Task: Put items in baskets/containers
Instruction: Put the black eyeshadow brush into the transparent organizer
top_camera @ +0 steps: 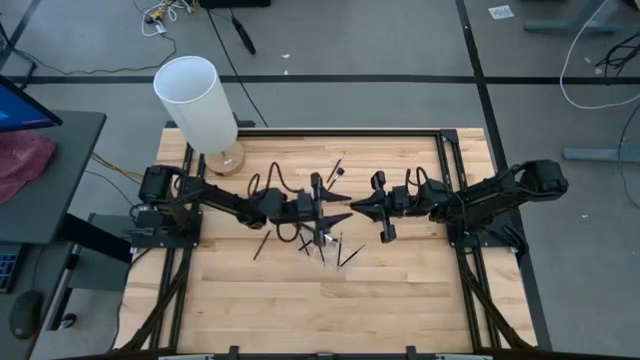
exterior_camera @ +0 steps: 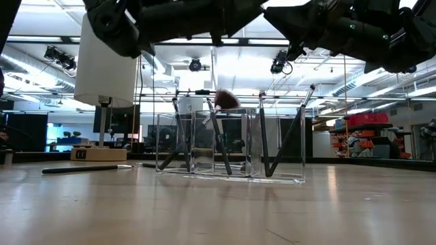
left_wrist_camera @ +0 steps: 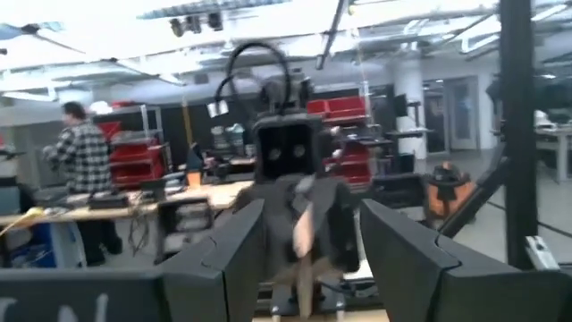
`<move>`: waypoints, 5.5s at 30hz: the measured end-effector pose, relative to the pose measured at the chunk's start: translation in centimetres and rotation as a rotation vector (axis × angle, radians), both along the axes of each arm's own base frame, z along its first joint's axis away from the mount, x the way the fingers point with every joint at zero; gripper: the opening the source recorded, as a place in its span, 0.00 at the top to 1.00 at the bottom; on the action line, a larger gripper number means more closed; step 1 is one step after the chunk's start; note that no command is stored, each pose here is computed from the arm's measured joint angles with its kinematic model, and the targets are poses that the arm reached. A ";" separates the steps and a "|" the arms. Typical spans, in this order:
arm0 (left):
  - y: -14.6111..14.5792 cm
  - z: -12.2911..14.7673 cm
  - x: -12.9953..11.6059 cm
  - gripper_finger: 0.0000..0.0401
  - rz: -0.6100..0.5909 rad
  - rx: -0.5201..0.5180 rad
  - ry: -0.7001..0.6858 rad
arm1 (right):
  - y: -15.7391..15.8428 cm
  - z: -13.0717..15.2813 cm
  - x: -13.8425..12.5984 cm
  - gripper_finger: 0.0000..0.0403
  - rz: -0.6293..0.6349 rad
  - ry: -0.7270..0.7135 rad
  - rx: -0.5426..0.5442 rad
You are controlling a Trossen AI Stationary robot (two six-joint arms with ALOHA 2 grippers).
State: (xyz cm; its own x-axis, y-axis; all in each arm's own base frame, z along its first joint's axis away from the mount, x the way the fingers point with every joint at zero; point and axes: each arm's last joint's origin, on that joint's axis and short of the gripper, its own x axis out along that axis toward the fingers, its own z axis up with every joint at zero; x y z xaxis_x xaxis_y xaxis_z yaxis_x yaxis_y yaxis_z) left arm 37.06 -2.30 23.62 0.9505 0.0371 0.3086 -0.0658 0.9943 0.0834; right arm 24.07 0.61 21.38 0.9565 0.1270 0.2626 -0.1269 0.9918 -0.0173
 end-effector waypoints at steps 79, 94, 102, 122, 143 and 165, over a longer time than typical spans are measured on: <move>-1.9 -4.1 -2.5 0.91 -0.174 -0.297 0.857 | -2.2 -1.2 -0.6 0.76 -0.226 0.248 -0.013; -1.6 -4.1 -2.5 0.64 -0.077 -0.261 0.848 | -2.2 -1.2 -0.6 0.76 -0.224 0.249 -0.001; -1.6 -1.4 -3.4 0.53 -0.144 -0.264 0.777 | -2.2 -1.3 -0.6 0.76 -0.224 0.260 0.001; -1.3 -0.9 -13.2 0.56 0.438 -0.443 1.124 | -2.3 -1.5 -0.6 0.76 -0.244 0.280 -0.023; -4.4 -12.3 -19.3 0.56 0.532 -0.642 0.725 | -3.2 -1.5 -0.6 0.76 -0.283 0.279 -0.002; -6.1 -16.5 -18.0 0.61 0.599 -0.491 0.867 | -3.2 -1.2 -0.6 0.76 -0.278 0.254 0.013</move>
State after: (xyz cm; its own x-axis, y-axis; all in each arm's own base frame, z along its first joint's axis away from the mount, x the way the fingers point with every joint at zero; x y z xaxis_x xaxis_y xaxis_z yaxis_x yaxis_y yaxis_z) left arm 19.09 -8.37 7.15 0.6256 0.4872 -0.6093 -0.6462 0.7612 -0.0548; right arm 23.43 -2.58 20.14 0.9888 -0.1486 0.0122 0.1487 0.9889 -0.0075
